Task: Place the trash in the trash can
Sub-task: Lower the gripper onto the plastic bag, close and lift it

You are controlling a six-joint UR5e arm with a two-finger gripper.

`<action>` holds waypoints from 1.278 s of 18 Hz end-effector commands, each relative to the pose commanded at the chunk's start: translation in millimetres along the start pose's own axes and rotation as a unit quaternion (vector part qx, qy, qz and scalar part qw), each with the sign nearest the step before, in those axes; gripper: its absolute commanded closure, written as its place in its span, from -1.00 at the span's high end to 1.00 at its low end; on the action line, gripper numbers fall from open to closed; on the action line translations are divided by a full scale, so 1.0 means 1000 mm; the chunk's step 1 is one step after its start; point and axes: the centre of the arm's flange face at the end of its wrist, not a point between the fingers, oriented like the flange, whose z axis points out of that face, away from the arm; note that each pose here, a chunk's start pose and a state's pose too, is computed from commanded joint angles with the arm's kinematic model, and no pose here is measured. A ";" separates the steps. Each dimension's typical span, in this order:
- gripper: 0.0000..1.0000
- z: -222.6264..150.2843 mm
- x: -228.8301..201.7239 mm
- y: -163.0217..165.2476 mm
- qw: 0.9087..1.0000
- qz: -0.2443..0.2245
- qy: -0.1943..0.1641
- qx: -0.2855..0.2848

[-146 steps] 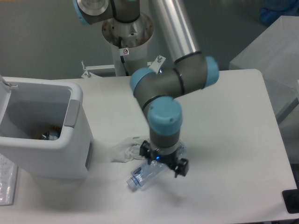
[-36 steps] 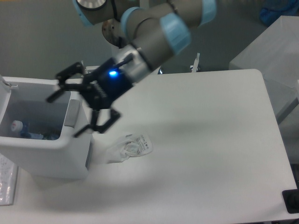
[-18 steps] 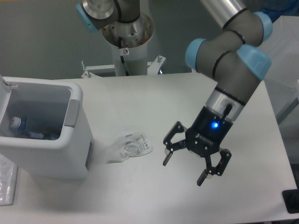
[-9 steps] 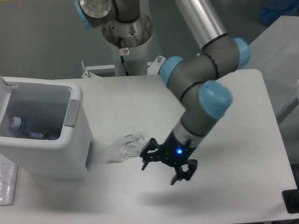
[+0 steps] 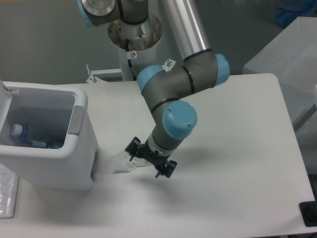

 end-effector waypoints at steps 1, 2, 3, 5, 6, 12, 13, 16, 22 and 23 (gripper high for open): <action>1.00 0.005 0.004 0.002 1.000 0.005 -0.001 -0.011; 1.00 0.011 0.011 0.001 1.000 0.013 -0.002 -0.024; 1.00 0.019 0.016 0.005 0.999 0.016 -0.004 -0.041; 0.98 0.028 0.019 0.006 0.998 0.018 -0.007 -0.053; 0.97 0.030 0.022 0.005 0.998 0.022 -0.010 -0.061; -0.35 0.041 0.025 0.002 0.996 0.021 -0.017 -0.081; -0.63 0.040 0.025 0.001 0.997 0.009 -0.021 -0.079; -1.00 0.033 0.024 -0.002 0.997 -0.006 -0.027 -0.075; -1.00 0.007 0.020 -0.006 0.998 -0.002 -0.040 -0.056; -1.00 0.004 0.018 -0.007 0.998 -0.002 -0.042 -0.054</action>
